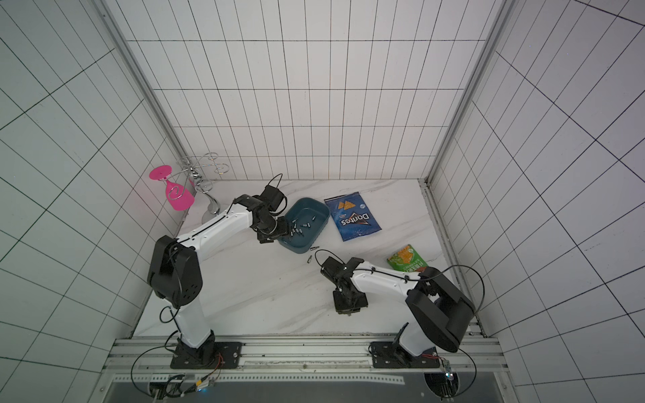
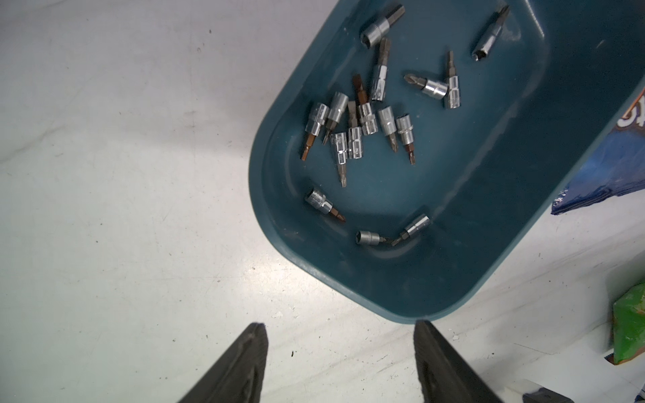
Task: Put the bit on the desktop into the storage box
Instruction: Pick up the screwdriver bit from the center of the board, then place the screwdriver bit in the storage box.
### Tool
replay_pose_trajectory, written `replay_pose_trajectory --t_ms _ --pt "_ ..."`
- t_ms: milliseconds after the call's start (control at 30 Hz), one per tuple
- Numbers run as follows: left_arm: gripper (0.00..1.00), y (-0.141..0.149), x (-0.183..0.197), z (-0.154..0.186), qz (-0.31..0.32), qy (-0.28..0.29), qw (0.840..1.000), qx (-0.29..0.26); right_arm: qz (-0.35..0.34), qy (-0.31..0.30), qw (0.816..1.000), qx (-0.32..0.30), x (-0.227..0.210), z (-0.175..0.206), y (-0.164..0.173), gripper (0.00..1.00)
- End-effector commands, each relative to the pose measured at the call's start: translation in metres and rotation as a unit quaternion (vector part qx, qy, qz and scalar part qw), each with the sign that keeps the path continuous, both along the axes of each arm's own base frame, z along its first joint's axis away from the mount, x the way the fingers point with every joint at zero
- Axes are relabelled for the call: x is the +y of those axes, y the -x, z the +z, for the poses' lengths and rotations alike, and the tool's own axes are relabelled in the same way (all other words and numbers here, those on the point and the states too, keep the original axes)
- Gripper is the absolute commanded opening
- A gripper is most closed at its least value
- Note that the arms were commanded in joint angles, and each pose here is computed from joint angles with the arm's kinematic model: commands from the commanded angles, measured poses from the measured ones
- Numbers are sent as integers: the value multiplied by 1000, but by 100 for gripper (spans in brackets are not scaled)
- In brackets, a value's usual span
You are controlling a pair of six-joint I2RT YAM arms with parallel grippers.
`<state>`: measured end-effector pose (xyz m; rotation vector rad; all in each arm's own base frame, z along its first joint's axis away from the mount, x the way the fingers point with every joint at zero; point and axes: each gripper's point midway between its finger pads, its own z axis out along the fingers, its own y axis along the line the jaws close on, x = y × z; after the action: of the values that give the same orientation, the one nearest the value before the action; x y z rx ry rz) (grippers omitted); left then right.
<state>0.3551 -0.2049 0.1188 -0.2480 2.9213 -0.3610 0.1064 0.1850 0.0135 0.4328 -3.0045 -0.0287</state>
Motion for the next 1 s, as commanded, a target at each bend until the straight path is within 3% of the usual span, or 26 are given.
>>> replay_pose_trajectory --t_ms 0,233,400,567,733,967 --pt "70 2 -1 10 0 3 1000 -20 2 14 999 32 -9 -20 14 0" --pt "70 25 -4 7 2 2 1000 -16 4 6 999 -32 -3 23 -23 0" --pt "70 47 0 3 12 2 1000 -12 3 -36 994 -108 9 84 -90 0" --pt "70 62 5 -3 24 3 1000 -4 35 -59 987 -146 34 125 -169 0" --pt "70 64 6 1 25 3 1000 -8 73 -86 979 -169 77 144 -247 0" --pt "70 67 -3 5 2 -12 1000 -10 121 -123 969 -177 130 143 -308 0"
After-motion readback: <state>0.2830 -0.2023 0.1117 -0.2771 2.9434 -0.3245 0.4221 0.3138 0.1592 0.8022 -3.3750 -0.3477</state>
